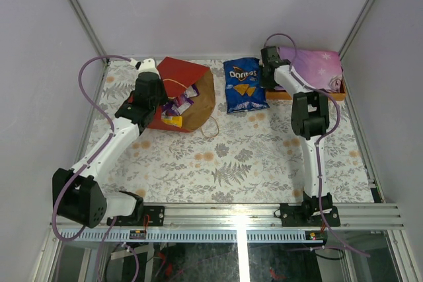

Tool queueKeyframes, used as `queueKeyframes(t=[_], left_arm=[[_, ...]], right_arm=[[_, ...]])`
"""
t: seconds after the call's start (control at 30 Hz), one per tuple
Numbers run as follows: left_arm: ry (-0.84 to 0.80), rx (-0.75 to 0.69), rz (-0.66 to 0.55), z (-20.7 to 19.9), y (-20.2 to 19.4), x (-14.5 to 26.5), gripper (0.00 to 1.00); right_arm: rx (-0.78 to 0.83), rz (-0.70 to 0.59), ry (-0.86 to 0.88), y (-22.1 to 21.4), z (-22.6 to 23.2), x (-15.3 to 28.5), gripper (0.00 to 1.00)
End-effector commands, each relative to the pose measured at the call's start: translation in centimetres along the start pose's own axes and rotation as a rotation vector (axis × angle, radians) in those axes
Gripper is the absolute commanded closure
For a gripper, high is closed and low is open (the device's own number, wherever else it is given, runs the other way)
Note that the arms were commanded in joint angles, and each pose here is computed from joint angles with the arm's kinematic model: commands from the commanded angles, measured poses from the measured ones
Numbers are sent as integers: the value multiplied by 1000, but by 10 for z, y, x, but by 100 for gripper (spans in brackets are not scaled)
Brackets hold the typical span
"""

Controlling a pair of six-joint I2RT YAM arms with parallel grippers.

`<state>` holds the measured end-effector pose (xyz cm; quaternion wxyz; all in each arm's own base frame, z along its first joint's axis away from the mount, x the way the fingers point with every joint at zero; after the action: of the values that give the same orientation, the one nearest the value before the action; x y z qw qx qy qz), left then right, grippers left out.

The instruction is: Take the snacks out of the paper bag

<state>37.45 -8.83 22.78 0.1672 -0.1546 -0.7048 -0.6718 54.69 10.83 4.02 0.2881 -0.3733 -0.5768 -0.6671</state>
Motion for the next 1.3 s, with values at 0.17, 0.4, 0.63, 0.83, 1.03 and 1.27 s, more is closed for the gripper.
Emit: queueKeyframes(t=[0.17,0.4,0.63,0.83,1.03,1.27], left_arm=[[1,3,10,0,5,-4,100],[-5,12,9,-2,6,-6,100],[-3,17,3,-2,7,-7,100],[-1,22,-8,-1,10,-4,100],[-10,23,0,-3,6,-6,100],[-7,13,-2,-1,4,-5,100]], right_arm=[[125,9,-30,6,-13,2,100],[146,14,-18,11,-20,6,100],[147,-4,15,21,-17,27,50],[69,-115,34,47,-16,79,0],[23,-232,73,35,19,133,1],[85,-177,208,-25,103,130,0]])
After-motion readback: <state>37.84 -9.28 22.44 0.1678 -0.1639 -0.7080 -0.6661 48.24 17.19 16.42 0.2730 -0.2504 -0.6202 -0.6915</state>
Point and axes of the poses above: each gripper's point midway between its finger pads, its own x axis back along the fingers, its own z axis along the line the jaws close on, y = z × x, the point moved 2 cm from there along x, back along the fingers, and after that the axes turned 10 degrees about -x, right-handed, at the moved point
